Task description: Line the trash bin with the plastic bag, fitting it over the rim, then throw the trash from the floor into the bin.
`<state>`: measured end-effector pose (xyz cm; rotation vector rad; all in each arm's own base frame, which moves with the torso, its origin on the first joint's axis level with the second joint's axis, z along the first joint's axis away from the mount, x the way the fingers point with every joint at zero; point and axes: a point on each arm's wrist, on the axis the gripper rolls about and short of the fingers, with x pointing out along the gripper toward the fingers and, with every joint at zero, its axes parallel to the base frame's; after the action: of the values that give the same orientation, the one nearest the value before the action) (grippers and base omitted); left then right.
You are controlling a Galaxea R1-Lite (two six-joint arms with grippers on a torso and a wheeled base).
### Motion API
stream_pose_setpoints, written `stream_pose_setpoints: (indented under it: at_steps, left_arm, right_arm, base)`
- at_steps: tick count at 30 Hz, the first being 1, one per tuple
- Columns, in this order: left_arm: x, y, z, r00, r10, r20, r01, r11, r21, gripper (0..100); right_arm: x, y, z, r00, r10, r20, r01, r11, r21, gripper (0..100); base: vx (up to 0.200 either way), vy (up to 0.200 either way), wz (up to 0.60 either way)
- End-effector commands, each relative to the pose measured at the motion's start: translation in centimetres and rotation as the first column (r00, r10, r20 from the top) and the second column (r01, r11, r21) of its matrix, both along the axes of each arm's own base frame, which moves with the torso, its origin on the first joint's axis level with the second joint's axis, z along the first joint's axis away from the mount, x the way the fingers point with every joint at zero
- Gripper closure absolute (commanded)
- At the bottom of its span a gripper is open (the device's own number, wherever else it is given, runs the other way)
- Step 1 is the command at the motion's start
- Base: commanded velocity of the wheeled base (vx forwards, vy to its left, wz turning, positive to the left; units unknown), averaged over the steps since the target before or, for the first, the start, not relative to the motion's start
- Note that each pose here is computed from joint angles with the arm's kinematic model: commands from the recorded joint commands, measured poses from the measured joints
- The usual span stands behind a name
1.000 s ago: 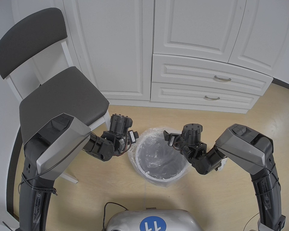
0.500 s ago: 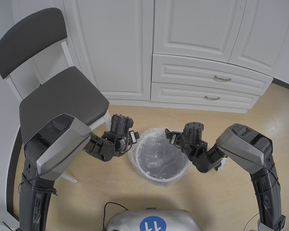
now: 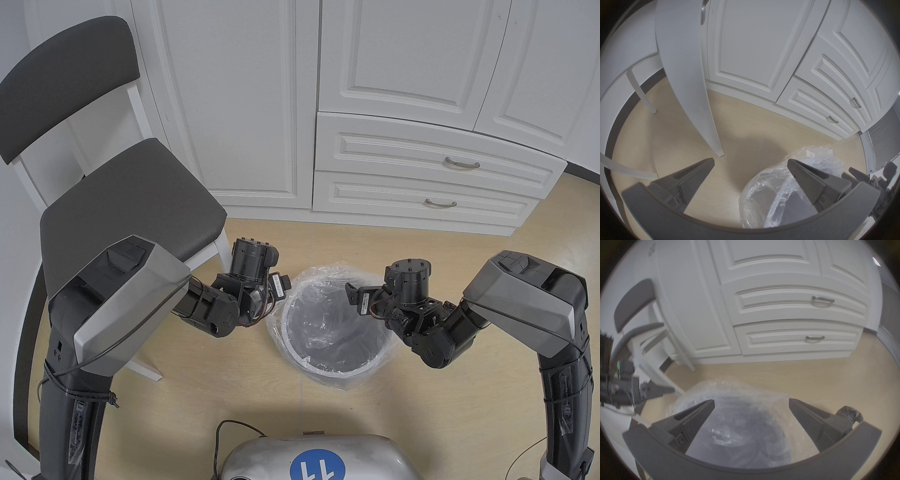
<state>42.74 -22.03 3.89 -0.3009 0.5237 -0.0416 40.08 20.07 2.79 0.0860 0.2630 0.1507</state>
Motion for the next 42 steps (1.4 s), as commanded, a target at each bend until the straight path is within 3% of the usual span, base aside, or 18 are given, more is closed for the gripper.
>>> stream_pose_setpoints:
  at_steps: [1, 7, 12, 16, 25, 34, 42]
  left_arm:
    - [-0.2, 0.0, 0.2, 1.0, -0.003, 0.002, 0.003, 1.0, 0.001, 0]
    - [-0.2, 0.0, 0.3, 1.0, -0.003, 0.004, 0.003, 1.0, 0.004, 0]
    - [-0.1, 0.0, 0.4, 1.0, 0.008, 0.022, -0.008, 1.0, 0.007, 0]
    - [-0.1, 0.0, 0.4, 1.0, 0.008, 0.025, -0.008, 1.0, 0.006, 0]
    - [-0.1, 0.0, 0.5, 1.0, 0.009, 0.026, -0.009, 1.0, 0.004, 0]
    - [-0.1, 0.0, 0.5, 1.0, 0.009, 0.026, -0.009, 1.0, 0.004, 0]
    - [-0.1, 0.0, 0.5, 1.0, 0.009, 0.026, -0.009, 1.0, 0.004, 0]
  right_arm:
    - [-1.4, 0.8, -0.8, 0.999, 0.033, -0.022, -0.035, 0.998, -0.059, 0]
    - [-1.2, 1.2, -3.6, 0.999, 0.052, 0.01, -0.05, 0.989, -0.141, 0]
    - [0.1, 1.3, -5.4, 0.991, -0.022, 0.135, 0.054, 0.971, -0.233, 0]
    - [0.5, 1.4, -5.8, 0.982, -0.015, 0.188, 0.064, 0.964, -0.256, 0]
    - [0.9, 1.7, -5.4, 0.977, -0.022, 0.213, 0.074, 0.968, -0.238, 0]
    - [2.9, 2.0, -3.1, 0.937, -0.08, 0.339, 0.132, 0.982, -0.133, 0]
    - [4.1, 1.5, -4.3, 0.938, -0.103, 0.331, 0.15, 0.981, -0.119, 0]
  base:
    - [0.0, 0.0, 0.0]
    - [0.0, 0.0, 0.0]
    - [0.0, 0.0, 0.0]
    - [0.0, 0.0, 0.0]
    - [0.0, 0.0, 0.0]
    - [0.0, 0.0, 0.0]
    - [0.0, 0.0, 0.0]
